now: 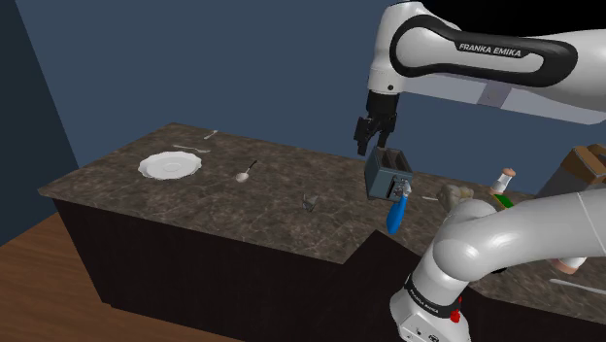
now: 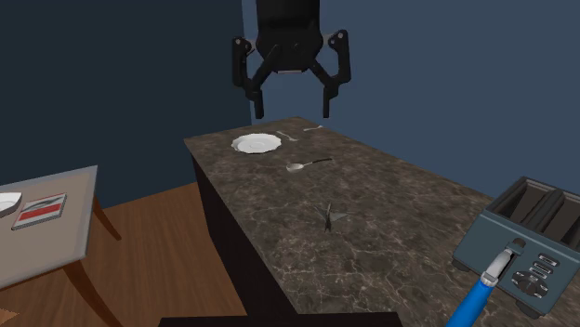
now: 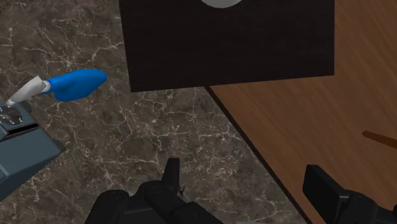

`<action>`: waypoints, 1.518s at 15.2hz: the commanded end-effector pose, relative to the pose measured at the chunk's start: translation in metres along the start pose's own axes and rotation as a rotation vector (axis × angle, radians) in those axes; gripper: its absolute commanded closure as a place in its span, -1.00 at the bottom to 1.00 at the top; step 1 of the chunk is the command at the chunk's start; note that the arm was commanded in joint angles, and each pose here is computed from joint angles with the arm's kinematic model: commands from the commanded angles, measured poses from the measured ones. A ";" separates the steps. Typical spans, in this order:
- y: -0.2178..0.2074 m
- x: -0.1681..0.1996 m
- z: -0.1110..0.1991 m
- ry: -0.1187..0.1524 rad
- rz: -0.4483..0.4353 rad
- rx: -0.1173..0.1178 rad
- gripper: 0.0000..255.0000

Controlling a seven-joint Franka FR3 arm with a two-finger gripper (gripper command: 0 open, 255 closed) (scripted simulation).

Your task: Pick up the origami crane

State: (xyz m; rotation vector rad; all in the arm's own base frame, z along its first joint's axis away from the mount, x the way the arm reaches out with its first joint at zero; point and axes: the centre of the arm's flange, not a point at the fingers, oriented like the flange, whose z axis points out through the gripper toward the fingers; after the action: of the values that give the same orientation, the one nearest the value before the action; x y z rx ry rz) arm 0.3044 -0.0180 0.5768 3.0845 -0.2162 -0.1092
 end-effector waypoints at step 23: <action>0.061 0.192 0.202 0.058 -0.058 0.032 -1.00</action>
State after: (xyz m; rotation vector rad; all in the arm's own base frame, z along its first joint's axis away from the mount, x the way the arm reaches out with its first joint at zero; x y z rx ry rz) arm 0.4607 -0.1065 0.3747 3.1211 -0.1322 -0.0258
